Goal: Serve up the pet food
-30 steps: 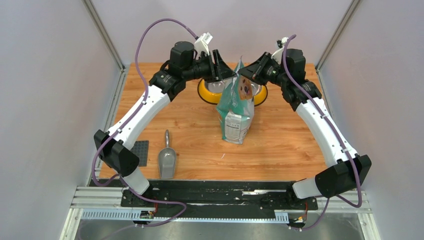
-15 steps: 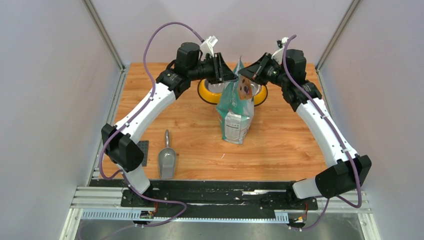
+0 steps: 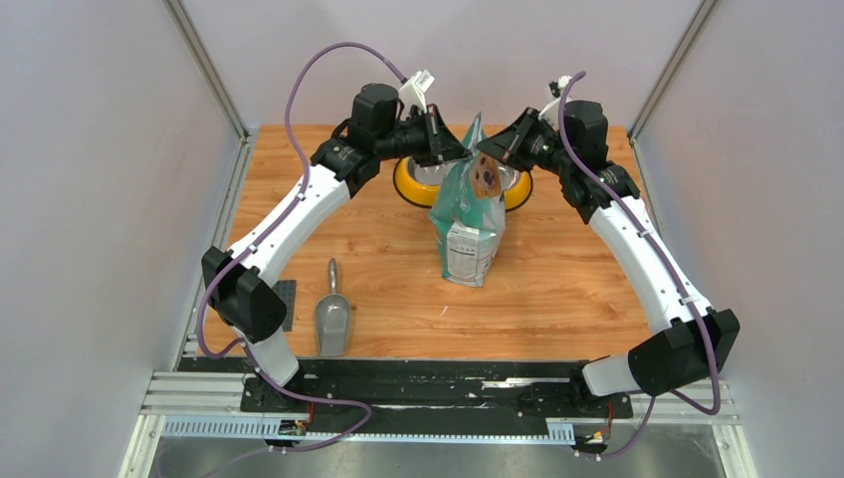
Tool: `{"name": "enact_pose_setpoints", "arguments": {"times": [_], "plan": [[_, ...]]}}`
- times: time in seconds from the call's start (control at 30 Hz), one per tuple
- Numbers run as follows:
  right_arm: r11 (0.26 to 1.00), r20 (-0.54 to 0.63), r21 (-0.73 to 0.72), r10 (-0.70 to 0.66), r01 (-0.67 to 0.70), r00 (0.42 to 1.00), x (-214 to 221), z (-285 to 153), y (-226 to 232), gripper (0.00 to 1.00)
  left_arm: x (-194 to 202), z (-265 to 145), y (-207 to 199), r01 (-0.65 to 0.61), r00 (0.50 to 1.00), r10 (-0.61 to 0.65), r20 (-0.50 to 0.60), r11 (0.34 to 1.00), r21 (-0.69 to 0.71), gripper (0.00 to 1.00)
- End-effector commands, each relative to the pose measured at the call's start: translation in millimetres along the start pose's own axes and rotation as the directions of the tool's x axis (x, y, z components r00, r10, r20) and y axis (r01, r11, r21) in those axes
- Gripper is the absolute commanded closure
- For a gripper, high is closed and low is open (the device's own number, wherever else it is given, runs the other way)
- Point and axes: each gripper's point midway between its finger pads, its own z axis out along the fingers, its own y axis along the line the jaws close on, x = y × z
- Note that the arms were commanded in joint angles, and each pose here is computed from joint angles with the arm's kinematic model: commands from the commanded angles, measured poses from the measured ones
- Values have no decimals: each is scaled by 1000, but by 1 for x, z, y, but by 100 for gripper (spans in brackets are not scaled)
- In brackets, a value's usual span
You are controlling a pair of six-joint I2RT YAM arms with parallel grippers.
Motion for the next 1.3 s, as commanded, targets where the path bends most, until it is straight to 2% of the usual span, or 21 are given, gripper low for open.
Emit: {"name": "enact_pose_setpoints", "arguments": {"times": [0.0, 0.3, 0.5, 0.7, 0.77, 0.83, 0.97, 1.03, 1.1, 1.27], "plan": [[996, 18, 71, -63, 62, 998, -6, -4, -6, 100, -20, -16, -17, -52, 996, 51, 69, 999, 3, 100], [939, 40, 306, -176, 156, 984, -9, 2, -35, 100, -24, -20, -14, -59, 994, 61, 93, 998, -25, 100], [865, 77, 449, -288, 225, 954, -23, -5, -42, 100, -24, -22, -12, -63, 993, 67, 95, 997, -40, 100], [769, 59, 565, -401, 301, 914, -32, -9, -47, 100, -23, -25, -9, -87, 991, 93, 92, 994, -64, 100], [783, 52, 540, -397, 308, 916, -29, -8, -41, 100, -24, -26, -8, -99, 990, 105, 94, 992, -75, 100], [829, 62, 473, -369, 298, 927, -25, -5, -26, 100, -24, -28, -6, -113, 988, 121, 96, 990, -89, 100], [911, 83, 318, -301, 261, 950, -20, -9, 12, 67, -25, -32, -1, -147, 982, 161, 95, 979, -143, 100], [935, 100, 272, -262, 227, 960, -20, -15, 26, 55, -26, -34, 3, -171, 977, 190, 93, 967, -188, 100], [954, 104, 225, -226, 199, 968, -18, -19, 38, 50, -28, -36, 8, -193, 972, 219, 88, 952, -237, 100], [977, 44, 127, -175, 168, 984, -4, -15, 55, 50, -33, -41, 13, -223, 962, 259, 88, 929, -295, 100]]}}
